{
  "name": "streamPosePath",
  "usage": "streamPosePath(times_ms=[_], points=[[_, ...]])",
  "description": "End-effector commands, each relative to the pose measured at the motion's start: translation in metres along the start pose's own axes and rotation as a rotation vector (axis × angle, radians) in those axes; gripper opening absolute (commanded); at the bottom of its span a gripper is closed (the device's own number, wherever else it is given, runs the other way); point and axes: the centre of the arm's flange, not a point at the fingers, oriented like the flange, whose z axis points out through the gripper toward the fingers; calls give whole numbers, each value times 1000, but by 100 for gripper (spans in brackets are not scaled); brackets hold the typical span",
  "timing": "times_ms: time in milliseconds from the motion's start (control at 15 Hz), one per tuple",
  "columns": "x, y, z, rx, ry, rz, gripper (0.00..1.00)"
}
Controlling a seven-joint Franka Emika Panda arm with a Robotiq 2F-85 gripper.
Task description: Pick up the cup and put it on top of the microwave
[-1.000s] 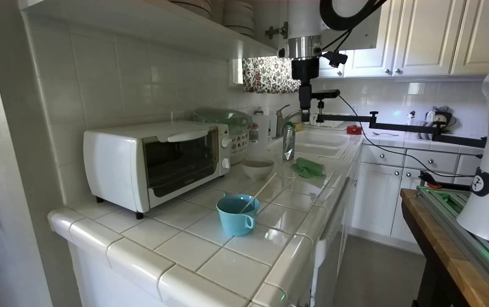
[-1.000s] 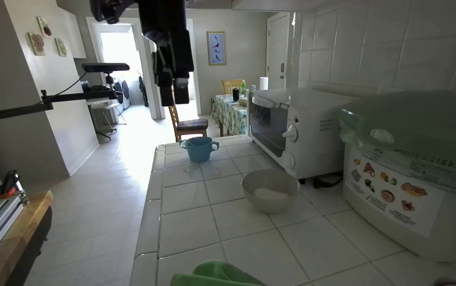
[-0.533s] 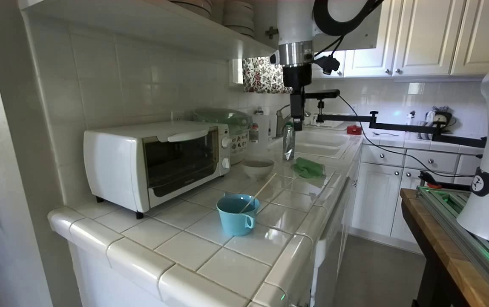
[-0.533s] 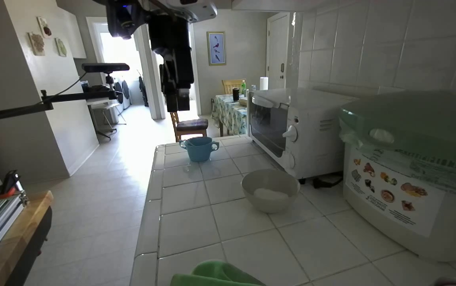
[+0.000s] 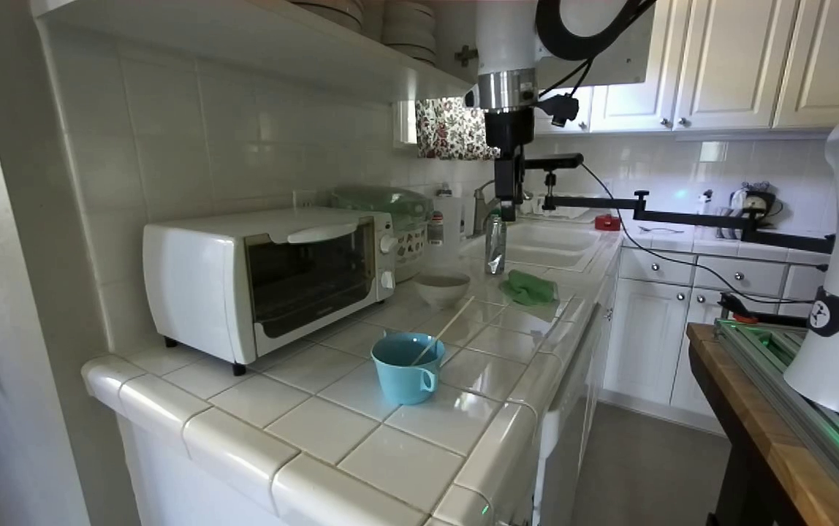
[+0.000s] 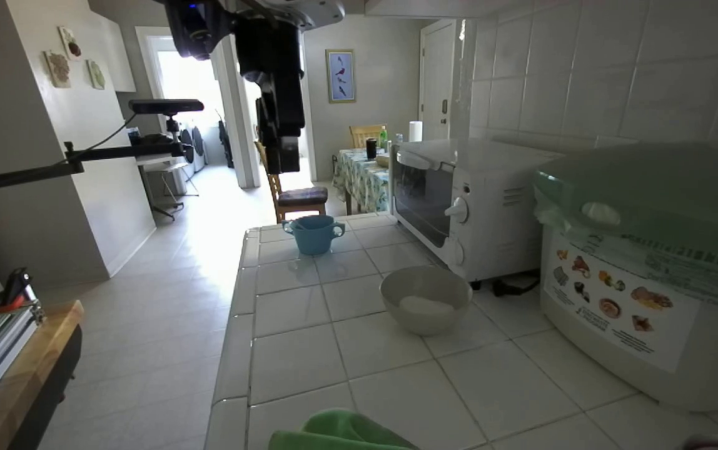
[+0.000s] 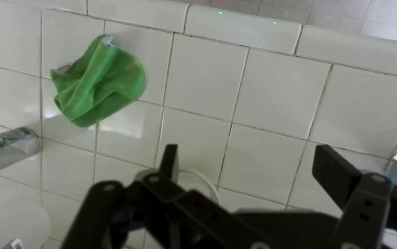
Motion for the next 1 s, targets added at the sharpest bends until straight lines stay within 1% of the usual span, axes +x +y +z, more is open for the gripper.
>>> streamPosePath(times_ms=[0,133,333,400,733,933], points=[[3,-7,4,24,35,190,100],[6,-24,5,53,51,287,100],[10,-65,10,123,54,417,100],[11,-79,14,144,54,442,100],[14,-140,27,206,48,497,100],[30,-167,42,232,35,531,100]])
